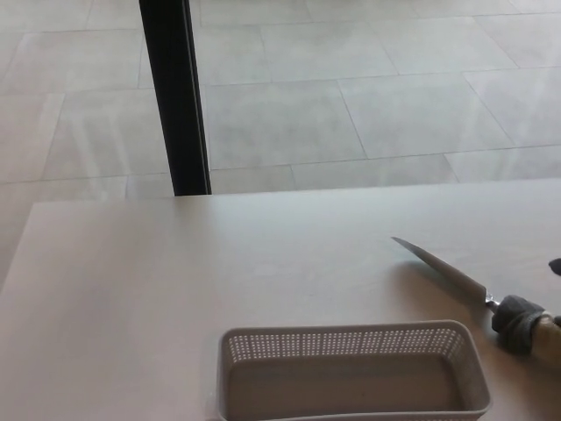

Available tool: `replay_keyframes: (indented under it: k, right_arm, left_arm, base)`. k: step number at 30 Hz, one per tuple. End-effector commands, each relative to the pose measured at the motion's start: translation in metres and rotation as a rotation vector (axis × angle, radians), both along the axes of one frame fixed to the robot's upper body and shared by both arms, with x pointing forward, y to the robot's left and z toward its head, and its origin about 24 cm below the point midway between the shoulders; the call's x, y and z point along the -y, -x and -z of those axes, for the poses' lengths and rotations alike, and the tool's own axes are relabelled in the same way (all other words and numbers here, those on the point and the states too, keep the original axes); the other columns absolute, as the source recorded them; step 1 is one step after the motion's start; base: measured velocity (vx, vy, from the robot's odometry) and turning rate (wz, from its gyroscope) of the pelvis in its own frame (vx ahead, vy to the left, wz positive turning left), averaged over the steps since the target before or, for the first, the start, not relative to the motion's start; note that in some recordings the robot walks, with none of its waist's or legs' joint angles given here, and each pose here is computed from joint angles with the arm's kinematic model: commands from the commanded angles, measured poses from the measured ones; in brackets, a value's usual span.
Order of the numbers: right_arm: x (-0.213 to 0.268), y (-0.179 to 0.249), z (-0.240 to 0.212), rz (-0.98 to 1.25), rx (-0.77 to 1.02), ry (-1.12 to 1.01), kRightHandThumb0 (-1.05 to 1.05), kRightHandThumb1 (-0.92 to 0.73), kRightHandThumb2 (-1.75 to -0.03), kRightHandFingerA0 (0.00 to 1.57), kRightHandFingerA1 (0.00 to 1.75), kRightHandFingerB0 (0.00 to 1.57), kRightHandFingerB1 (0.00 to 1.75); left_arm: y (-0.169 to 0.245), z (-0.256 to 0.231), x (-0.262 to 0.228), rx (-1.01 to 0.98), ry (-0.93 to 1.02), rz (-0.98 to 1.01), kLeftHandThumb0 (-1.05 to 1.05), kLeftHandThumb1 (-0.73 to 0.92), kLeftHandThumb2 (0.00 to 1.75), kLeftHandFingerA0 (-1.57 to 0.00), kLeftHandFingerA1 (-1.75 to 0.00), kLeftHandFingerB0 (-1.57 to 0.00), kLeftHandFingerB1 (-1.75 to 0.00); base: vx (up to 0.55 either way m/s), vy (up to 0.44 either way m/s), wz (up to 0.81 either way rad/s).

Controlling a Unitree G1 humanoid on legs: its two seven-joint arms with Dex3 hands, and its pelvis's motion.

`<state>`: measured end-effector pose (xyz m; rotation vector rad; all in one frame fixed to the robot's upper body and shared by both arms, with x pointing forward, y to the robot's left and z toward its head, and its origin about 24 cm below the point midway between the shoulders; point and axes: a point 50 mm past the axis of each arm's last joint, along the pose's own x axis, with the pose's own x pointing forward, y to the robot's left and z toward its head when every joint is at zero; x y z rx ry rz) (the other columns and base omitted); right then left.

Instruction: A garden tool is kept on the righthand side and a container is kept on the lefthand side on a desk infront of the robot. the robot uses its right hand to pick up the garden tool and makes a scooping motion inside the container

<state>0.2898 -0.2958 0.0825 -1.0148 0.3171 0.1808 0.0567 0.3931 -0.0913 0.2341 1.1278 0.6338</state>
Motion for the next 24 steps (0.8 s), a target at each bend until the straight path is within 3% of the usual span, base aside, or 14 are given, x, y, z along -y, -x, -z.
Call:
replay_keyframes:
  k: [1,7,9,10,13,22,24]
  right_arm:
    - [0.018,0.002,0.013,-0.019,-0.080,0.290,-0.71,-0.75,-0.63,0.30,0.47,0.38,0.32]
    - [0.003,0.001,0.019,-0.094,-0.082,0.397,-0.78,-0.79,-0.64,0.26,0.48,0.39,0.32]
    - [-0.007,0.002,0.021,-0.128,-0.080,0.413,-0.82,-0.70,-0.71,0.25,0.47,0.37,0.36]
    - [-0.015,0.001,0.023,-0.157,-0.083,0.454,-0.80,-0.81,-0.65,0.25,0.45,0.38,0.32]
    - [-0.021,0.001,0.025,-0.175,-0.084,0.505,-0.81,-0.81,-0.65,0.25,0.46,0.36,0.32]
    - [-0.027,0.007,0.047,-0.128,-0.097,0.572,-0.77,-0.74,-0.64,0.32,0.53,0.38,0.32]
    - [-0.031,0.010,0.055,-0.135,-0.087,0.613,-0.79,-0.65,-0.71,0.34,0.58,0.36,0.36]
  left_arm:
    - [0.005,-0.009,-0.013,-0.048,-0.032,0.002,-0.35,0.52,0.87,-0.50,-0.63,-0.32,-0.53]
    - [0.000,-0.010,-0.011,-0.026,-0.033,0.015,-0.35,0.52,0.88,-0.50,-0.64,-0.30,-0.52]
    - [-0.003,-0.010,-0.011,-0.001,-0.023,-0.004,-0.35,0.50,0.87,-0.51,-0.65,-0.30,-0.52]
    - [-0.003,-0.011,-0.012,-0.019,-0.026,0.042,-0.39,0.51,0.87,-0.49,-0.62,-0.30,-0.52]
    - [-0.003,-0.010,-0.012,-0.023,-0.017,0.037,-0.41,0.50,0.86,-0.48,-0.62,-0.30,-0.51]
    - [0.000,-0.011,-0.012,-0.025,-0.025,0.056,-0.42,0.51,0.87,-0.49,-0.63,-0.32,-0.52]
    - [0.000,-0.010,-0.012,-0.034,-0.030,0.066,-0.43,0.51,0.88,-0.52,-0.64,-0.31,-0.52]
  base:
    - [0.00,0.000,0.00]
    - [0.00,0.000,0.00]
    - [0.00,0.000,0.00]
    - [0.00,0.000,0.00]
    - [0.00,0.000,0.00]
    - [0.00,0.000,0.00]
    - [0.00,0.000,0.00]
